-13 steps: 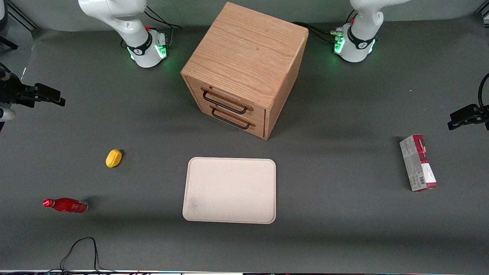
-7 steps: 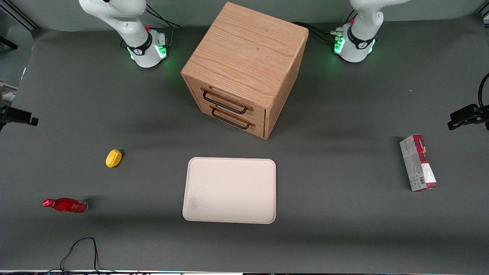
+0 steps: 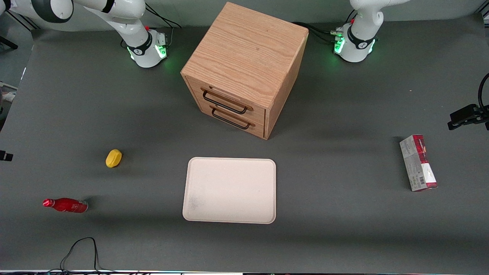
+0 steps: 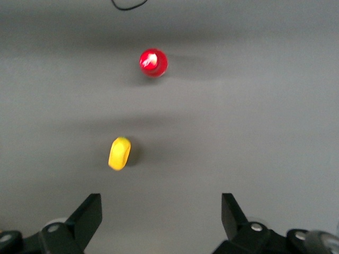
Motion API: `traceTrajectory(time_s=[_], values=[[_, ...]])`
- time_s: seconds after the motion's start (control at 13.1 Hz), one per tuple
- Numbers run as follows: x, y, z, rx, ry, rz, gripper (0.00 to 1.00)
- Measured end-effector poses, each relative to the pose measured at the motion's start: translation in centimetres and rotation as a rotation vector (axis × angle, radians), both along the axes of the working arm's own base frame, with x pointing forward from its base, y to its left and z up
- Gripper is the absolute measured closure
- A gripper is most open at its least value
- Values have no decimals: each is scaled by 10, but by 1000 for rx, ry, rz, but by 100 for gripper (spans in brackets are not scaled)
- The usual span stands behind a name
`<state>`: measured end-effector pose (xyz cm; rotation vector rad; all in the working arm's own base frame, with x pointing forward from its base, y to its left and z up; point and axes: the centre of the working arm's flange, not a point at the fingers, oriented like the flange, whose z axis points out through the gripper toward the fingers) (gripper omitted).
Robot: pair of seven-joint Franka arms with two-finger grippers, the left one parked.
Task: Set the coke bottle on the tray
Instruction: 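Move the open right gripper over the red Coca-Cola bottle's neck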
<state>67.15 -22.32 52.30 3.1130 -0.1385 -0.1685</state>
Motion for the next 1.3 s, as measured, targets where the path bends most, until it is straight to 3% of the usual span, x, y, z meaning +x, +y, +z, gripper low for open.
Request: traceTrajectory(time_s=[0.23,0.61,1.3], values=[[25,-10,-42,-15,-53,7,0],[61,4,-109,1,-101,47,0],[80,16,-170,12,-114,63,0]])
